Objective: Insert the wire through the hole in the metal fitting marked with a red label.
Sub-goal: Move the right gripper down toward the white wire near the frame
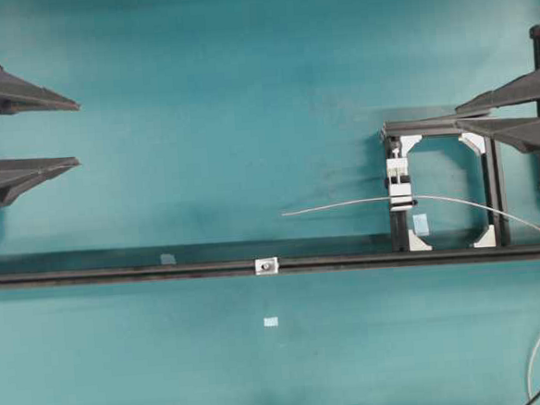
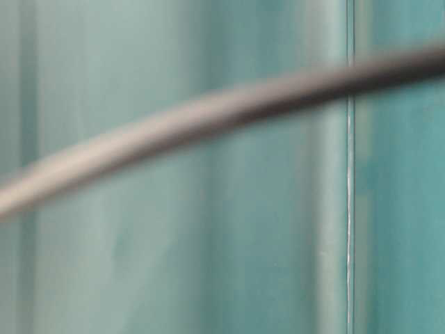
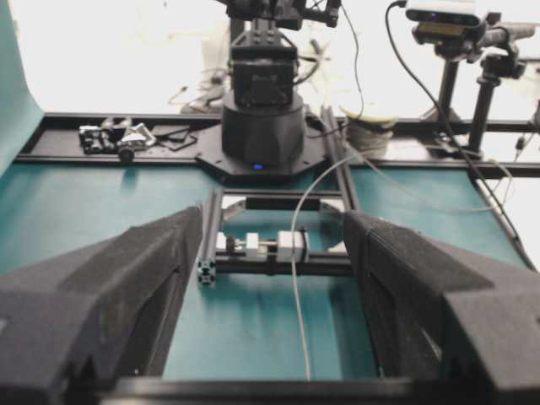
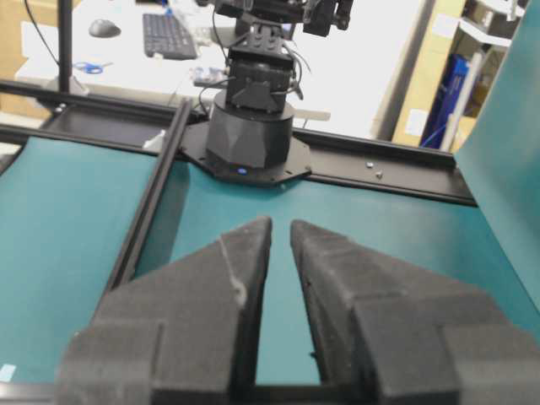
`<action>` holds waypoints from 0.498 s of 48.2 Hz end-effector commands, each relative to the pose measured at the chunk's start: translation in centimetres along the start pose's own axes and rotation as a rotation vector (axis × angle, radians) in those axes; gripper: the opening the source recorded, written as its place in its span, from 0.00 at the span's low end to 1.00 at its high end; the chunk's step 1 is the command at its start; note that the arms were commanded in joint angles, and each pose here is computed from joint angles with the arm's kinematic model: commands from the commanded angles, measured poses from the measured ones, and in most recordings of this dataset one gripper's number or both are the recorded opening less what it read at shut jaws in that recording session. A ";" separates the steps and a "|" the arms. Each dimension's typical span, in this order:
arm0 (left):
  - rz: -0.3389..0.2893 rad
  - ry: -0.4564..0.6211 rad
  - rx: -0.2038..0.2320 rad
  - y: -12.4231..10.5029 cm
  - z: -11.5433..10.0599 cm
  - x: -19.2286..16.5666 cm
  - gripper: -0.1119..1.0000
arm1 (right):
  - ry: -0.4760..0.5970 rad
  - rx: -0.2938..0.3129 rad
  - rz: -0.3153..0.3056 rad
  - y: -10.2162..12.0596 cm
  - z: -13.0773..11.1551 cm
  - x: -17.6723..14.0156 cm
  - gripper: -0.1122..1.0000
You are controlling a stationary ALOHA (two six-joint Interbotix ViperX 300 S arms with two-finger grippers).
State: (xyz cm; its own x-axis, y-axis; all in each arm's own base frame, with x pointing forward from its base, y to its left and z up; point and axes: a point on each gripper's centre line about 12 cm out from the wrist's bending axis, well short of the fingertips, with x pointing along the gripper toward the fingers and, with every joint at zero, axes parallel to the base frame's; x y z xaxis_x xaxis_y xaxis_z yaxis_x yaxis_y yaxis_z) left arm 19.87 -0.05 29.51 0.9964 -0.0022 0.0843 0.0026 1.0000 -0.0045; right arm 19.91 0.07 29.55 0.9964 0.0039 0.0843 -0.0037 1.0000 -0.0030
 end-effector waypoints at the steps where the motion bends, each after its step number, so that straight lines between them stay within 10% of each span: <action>1: 0.018 -0.006 -0.031 0.3 -0.4 0.0 0.32 | 0.009 0.003 -0.007 -0.1 -0.2 0.2 0.32; 11: 0.019 -0.005 -0.025 0.3 -1.2 -0.2 0.06 | 0.113 0.012 -0.009 -0.2 -1.5 1.5 0.08; 24: 0.020 0.046 -0.020 0.3 -3.1 -0.7 0.05 | 0.192 0.034 -0.009 -0.1 -2.5 3.5 0.13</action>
State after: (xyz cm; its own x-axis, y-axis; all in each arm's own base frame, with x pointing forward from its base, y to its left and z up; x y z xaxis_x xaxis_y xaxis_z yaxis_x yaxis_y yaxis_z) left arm 19.38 0.17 26.53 0.9991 0.0132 0.0397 -0.0121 0.9996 -0.0261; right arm 22.95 0.01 26.69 0.9929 0.0007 -0.1194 0.0025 0.9997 0.0260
